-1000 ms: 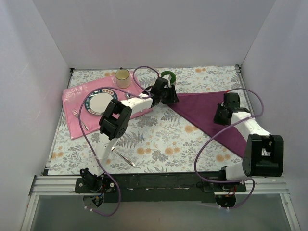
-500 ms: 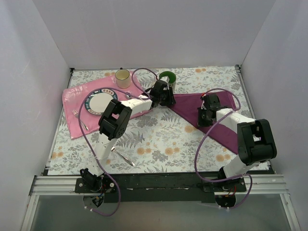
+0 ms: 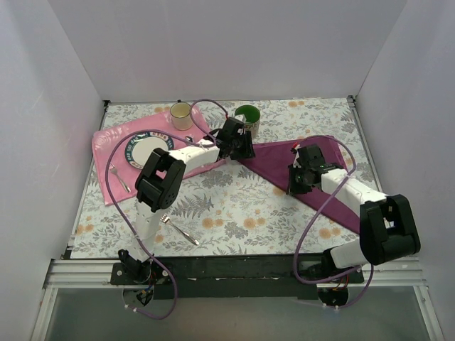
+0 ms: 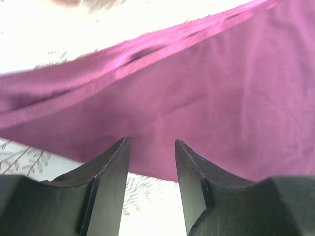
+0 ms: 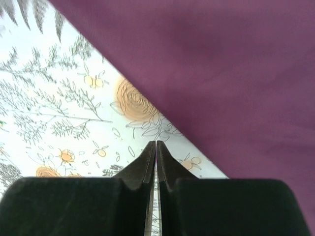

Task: Fold the napkin, place the utensils inside, and roll it up
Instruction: Fold the napkin

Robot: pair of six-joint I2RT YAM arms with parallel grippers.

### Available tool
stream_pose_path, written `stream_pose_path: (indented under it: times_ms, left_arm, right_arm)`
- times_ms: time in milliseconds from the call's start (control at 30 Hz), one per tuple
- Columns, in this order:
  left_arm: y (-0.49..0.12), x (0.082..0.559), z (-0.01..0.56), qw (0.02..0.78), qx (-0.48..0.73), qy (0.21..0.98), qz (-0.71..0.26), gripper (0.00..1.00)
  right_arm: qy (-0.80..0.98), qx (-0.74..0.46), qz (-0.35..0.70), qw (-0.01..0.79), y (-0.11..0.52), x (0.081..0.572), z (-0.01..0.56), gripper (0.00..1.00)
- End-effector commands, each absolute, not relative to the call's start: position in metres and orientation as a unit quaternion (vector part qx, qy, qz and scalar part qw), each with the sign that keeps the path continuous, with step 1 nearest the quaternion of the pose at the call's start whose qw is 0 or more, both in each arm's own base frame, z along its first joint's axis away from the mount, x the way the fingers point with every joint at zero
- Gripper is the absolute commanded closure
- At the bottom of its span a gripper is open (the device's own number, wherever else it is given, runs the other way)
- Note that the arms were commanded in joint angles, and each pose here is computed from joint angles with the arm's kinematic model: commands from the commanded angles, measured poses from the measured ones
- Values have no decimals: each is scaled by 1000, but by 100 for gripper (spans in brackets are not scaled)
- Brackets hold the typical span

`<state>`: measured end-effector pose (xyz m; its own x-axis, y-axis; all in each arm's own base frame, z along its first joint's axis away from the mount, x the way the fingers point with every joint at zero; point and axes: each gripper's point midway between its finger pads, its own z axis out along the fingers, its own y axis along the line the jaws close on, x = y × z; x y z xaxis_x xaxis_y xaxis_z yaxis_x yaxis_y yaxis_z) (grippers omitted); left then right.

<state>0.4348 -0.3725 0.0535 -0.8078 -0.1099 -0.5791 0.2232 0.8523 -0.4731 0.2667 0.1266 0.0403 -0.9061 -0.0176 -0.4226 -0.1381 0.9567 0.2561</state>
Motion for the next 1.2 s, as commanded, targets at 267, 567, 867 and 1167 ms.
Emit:
stream_pose_path:
  times_ms: [267, 567, 867, 1167]
  left_arm:
    - [-356, 483, 92, 363, 15, 895, -261, 60]
    - [-377, 449, 122, 316, 16, 886, -339, 59]
    - [-362, 402, 149, 303, 26, 884, -354, 55]
    - [-356, 379, 165, 298, 33, 880, -369, 48]
  right_arm:
    - [959, 76, 52, 269, 38, 333, 74, 55]
    - [919, 217, -73, 320, -45, 430, 89, 23]
    - [915, 183, -104, 345, -62, 531, 90, 50]
    - [917, 174, -109, 342, -77, 558, 66, 57]
